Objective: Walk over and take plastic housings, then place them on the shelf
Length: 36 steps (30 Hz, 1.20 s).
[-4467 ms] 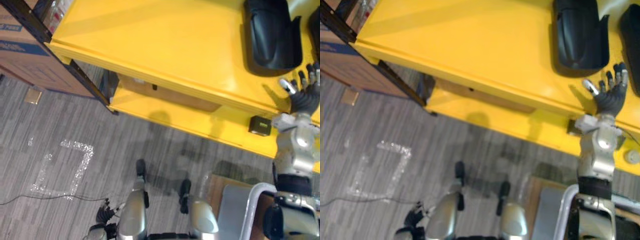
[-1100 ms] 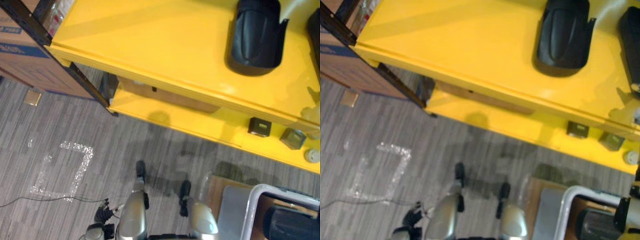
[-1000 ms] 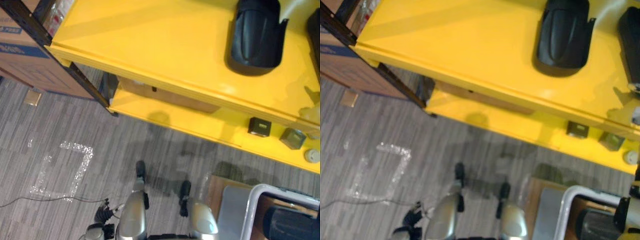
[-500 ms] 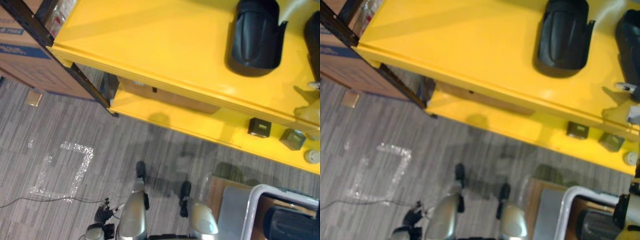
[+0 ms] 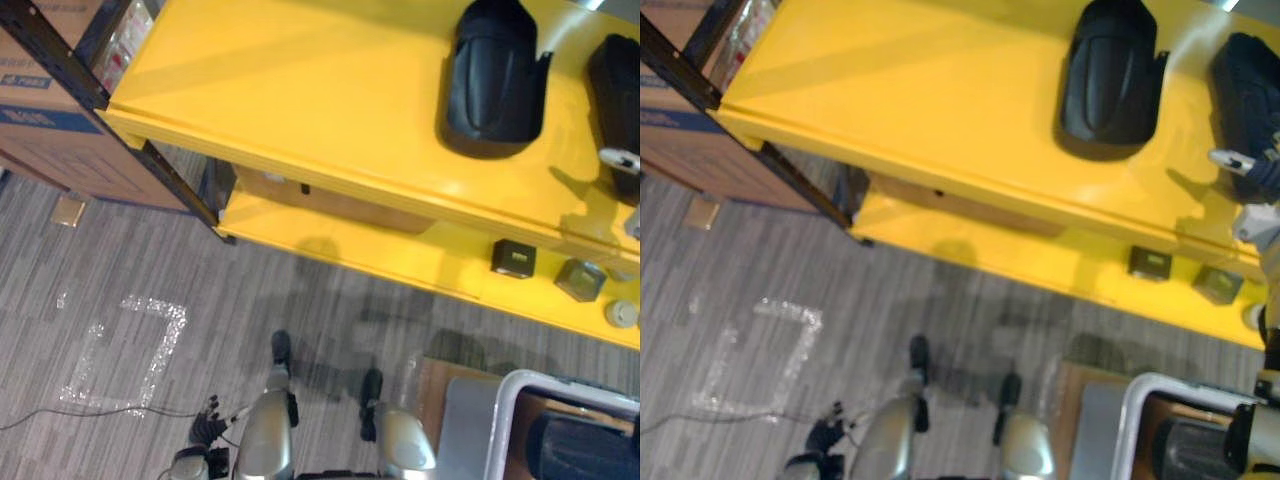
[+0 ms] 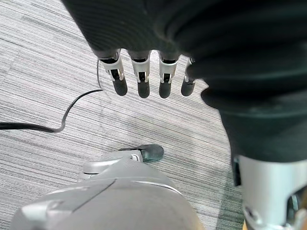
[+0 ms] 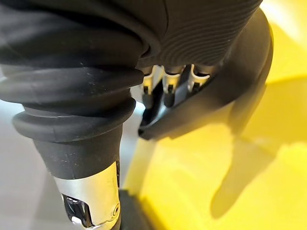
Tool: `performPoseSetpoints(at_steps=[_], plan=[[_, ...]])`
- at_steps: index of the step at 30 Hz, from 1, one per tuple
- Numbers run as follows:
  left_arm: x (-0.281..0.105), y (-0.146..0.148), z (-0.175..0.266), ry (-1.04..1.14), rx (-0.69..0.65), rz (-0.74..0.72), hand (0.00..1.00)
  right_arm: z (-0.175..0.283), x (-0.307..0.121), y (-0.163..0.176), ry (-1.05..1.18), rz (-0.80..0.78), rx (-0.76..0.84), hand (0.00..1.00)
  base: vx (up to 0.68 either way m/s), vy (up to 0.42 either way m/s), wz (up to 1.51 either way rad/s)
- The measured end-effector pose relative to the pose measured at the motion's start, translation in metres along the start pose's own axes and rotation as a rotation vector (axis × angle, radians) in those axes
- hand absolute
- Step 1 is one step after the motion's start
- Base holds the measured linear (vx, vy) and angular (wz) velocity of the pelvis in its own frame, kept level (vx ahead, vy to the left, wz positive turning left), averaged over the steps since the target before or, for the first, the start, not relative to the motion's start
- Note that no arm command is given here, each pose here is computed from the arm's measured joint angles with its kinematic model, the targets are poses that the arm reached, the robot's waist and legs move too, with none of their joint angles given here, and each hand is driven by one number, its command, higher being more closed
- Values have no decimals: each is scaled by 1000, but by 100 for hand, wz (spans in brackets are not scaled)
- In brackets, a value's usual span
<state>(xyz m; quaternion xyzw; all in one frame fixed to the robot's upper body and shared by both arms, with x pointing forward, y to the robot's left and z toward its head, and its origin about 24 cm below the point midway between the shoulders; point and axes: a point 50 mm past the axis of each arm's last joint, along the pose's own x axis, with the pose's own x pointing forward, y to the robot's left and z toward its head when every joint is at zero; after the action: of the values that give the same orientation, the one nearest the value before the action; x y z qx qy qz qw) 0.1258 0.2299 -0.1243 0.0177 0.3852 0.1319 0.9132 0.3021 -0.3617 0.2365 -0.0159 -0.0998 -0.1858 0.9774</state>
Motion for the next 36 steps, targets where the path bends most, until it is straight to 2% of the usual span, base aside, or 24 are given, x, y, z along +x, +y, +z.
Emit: performPoseSetpoints(at_steps=[5, 15, 19, 23, 26, 31, 36], plan=[[0, 1, -2, 2, 0, 2, 0, -3, -2, 11, -38, 41, 144, 0, 0, 0, 0], [0, 1, -2, -2, -1, 3, 0, -5, -2, 14, -92, 13, 191, 0, 0, 0, 0], [-1, -1, -1, -18, -10, 3, 0, 16, -6, 6, -304, -104, 208, 0, 0, 0, 0], [-2, -6, -1, -30, -25, -7, 0, 65, -36, 0, -720, -276, 237, 0, 0, 0, 1], [-2, -8, -2, -29, -31, -9, 0, 87, -59, 1, -944, -348, 227, 0, 2, -2, 10], [-2, -9, -1, -45, -43, 31, 0, 98, -81, 13, -1111, -389, 219, 0, 1, -4, 2], [-3, -8, 1, -69, -54, 79, 0, 77, -93, 20, -1068, -358, 229, 0, 8, -4, 0]])
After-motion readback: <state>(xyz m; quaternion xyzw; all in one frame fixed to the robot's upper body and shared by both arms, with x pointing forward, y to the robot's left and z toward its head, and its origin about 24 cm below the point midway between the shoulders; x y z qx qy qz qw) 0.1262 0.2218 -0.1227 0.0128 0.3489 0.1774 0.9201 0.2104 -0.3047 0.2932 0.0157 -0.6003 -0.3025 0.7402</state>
